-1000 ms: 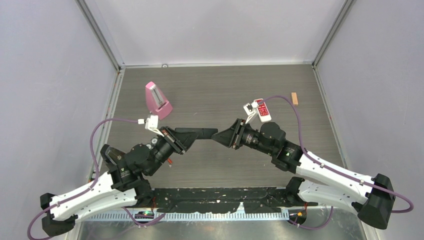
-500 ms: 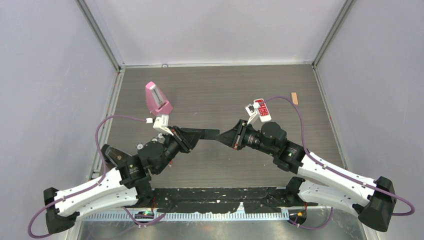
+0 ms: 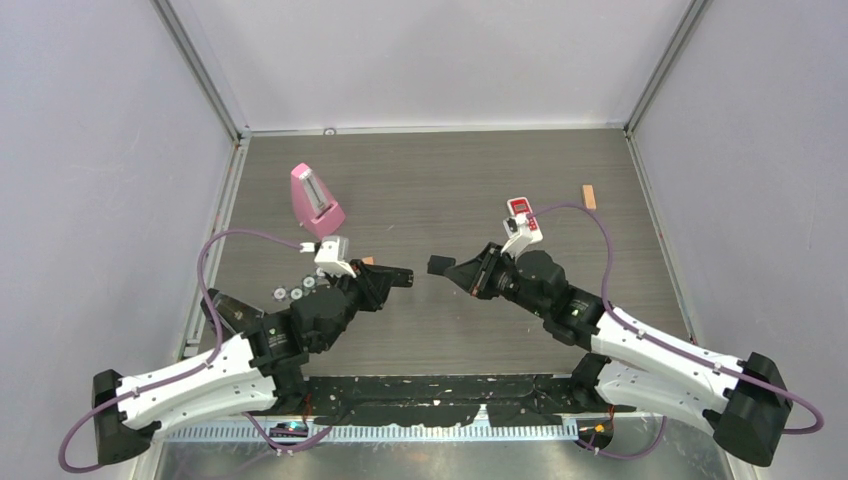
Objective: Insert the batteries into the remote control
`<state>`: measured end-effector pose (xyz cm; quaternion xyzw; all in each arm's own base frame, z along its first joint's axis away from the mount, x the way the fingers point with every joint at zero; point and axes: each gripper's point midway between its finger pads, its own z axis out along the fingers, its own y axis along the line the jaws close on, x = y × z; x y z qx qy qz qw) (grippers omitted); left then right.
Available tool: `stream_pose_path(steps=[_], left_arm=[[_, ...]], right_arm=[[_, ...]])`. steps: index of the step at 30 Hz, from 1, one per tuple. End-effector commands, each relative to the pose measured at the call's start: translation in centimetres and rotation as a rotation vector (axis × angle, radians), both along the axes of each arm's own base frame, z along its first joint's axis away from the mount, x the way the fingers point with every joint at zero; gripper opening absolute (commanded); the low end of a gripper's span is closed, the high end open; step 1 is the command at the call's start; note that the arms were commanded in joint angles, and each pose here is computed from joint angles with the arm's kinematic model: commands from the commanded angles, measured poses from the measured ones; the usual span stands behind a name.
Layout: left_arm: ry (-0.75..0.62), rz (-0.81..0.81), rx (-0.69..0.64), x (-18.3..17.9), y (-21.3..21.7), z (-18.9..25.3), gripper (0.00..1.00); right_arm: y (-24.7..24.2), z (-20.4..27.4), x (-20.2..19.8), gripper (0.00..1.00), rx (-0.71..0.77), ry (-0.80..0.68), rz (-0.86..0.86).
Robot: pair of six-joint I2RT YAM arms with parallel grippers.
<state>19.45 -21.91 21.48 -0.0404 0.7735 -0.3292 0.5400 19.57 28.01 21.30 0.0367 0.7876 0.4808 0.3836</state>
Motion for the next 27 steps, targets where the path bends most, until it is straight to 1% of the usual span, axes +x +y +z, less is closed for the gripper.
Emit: stream_pose_path(steps=[1, 9, 12, 14, 16, 17, 18, 19, 20, 21, 23, 25, 27], left_arm=[[-0.031, 0.079, 0.056, 0.4, 2.5, 0.0, 0.00], [-0.062, 0.068, 0.073, -0.7, 4.9, 2.0, 0.00], [-0.079, 0.052, 0.062, -1.2, 5.5, 3.2, 0.00], [-0.087, 0.037, 0.060, -1.6, 5.9, 3.9, 0.00], [-0.090, 0.037, 0.054, -1.8, 6.2, 4.6, 0.00], [-0.088, 0.039, 0.047, -1.9, 6.5, 5.0, 0.00], [-0.084, 0.041, 0.033, -2.1, 6.8, 5.4, 0.00], [-0.084, 0.039, 0.025, -2.2, 6.9, 5.8, 0.00], [-0.089, 0.033, 0.010, -2.4, 7.1, 6.4, 0.00], [-0.092, 0.028, 0.004, -2.6, 7.2, 6.9, 0.00], [-0.095, 0.023, 0.001, -2.9, 7.8, 7.8, 0.00], [-0.097, 0.031, 0.010, -3.1, 8.5, 8.7, 0.00], [-0.097, 0.039, 0.020, -3.3, 9.3, 9.4, 0.00]], right_arm=[[-1.5, -4.4, 1.7, 0.05, -0.102, 0.053, -0.115], [-1.8, -12.1, 3.0, 0.05, -0.283, 0.179, -0.160], [-2.0, -14.2, 3.0, 0.05, -0.336, 0.219, -0.165], [-2.4, -15.4, 3.0, 0.07, -0.374, 0.244, -0.179], [-3.2, -16.4, 2.8, 0.13, -0.426, 0.271, -0.194], [-3.4, -16.3, 3.0, 0.23, -0.451, 0.271, -0.202], [-4.1, -16.8, 2.5, 0.29, -0.498, 0.293, -0.204], [-4.2, -16.3, 2.8, 0.42, -0.506, 0.285, -0.217], [-4.7, -16.4, 2.6, 0.48, -0.529, 0.292, -0.221], [-4.8, -15.9, 2.8, 0.56, -0.529, 0.279, -0.230], [-5.3, -15.3, 2.8, 0.64, -0.556, 0.270, -0.233], [-5.2, -14.5, 2.8, 0.67, -0.572, 0.246, -0.227], [-4.3, -13.4, 2.5, 0.68, -0.582, 0.206, -0.194]])
